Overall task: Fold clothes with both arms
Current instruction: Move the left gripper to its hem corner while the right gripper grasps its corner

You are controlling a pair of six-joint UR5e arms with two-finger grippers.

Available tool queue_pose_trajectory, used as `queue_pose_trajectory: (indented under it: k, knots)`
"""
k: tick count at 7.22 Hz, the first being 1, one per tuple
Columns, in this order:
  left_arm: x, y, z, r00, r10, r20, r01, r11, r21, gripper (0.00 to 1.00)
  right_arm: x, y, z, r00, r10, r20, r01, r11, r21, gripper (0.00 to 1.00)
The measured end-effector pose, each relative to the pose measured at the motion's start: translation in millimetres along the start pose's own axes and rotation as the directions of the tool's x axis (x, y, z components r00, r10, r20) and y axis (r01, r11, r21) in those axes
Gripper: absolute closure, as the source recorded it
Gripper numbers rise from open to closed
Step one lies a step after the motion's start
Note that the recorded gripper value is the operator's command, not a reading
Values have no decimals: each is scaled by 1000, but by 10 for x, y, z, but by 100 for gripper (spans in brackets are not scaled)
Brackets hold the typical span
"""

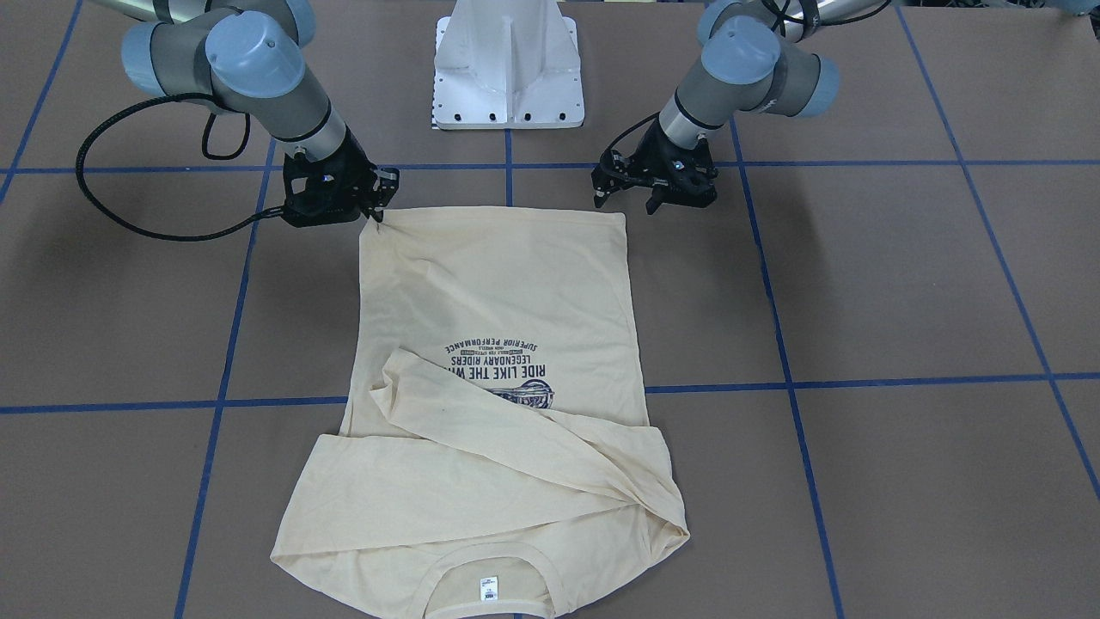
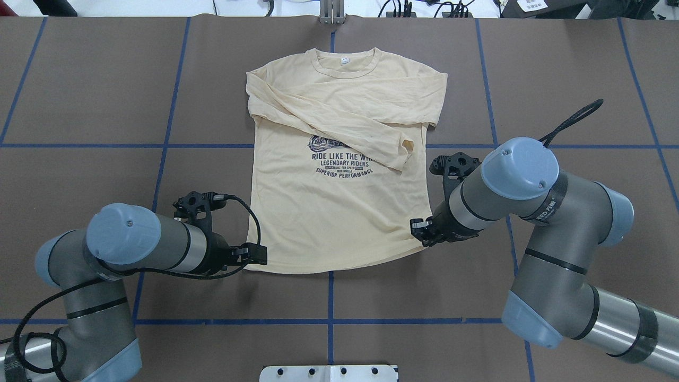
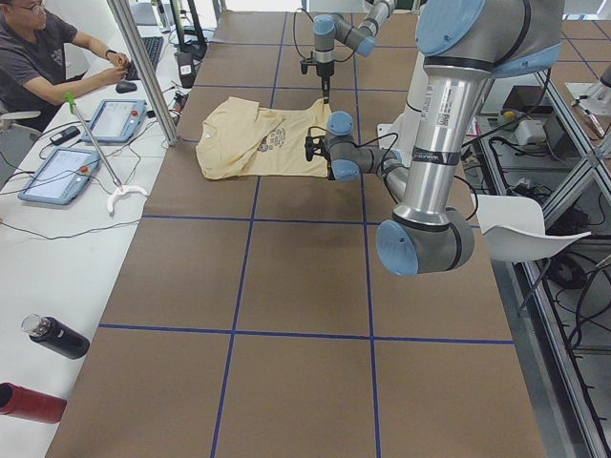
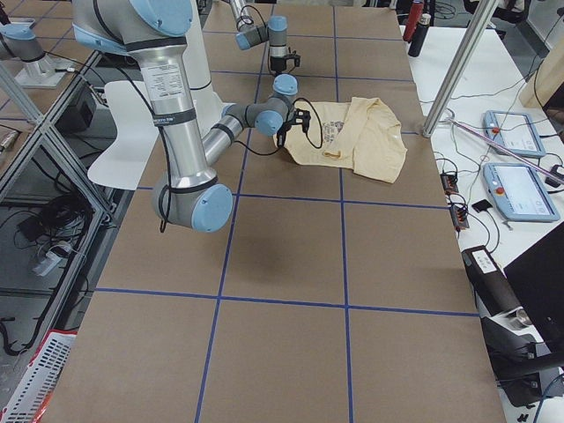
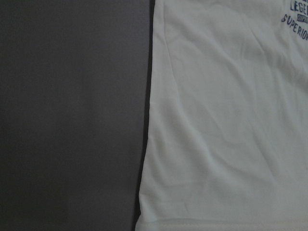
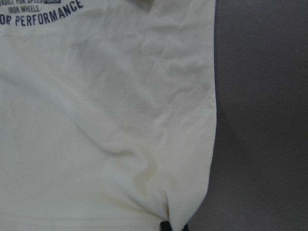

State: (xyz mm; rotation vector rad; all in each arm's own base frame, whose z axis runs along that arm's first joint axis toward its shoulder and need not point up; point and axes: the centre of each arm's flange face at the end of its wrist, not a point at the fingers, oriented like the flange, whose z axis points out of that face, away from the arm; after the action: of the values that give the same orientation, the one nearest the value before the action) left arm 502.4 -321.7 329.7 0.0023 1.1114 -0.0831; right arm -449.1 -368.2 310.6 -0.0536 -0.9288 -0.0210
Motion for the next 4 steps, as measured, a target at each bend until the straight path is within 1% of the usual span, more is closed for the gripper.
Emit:
queue_pose_trajectory:
  k: [2,3,4]
  knots:
    - [101,17,159,999,-4,32,5,1000,-13,10,4,-13,-16,1000,2,2,-2,1000,1,100]
    - [107,16,182,999,-6,37,6,1000,-14,15,0,-18,-21,1000,3,3,-3,1000,2,100]
    - [110,12,188,999,-7,40,7,1000,-15,23,-2,-21,-26,1000,3,4,-3,1000,3,100]
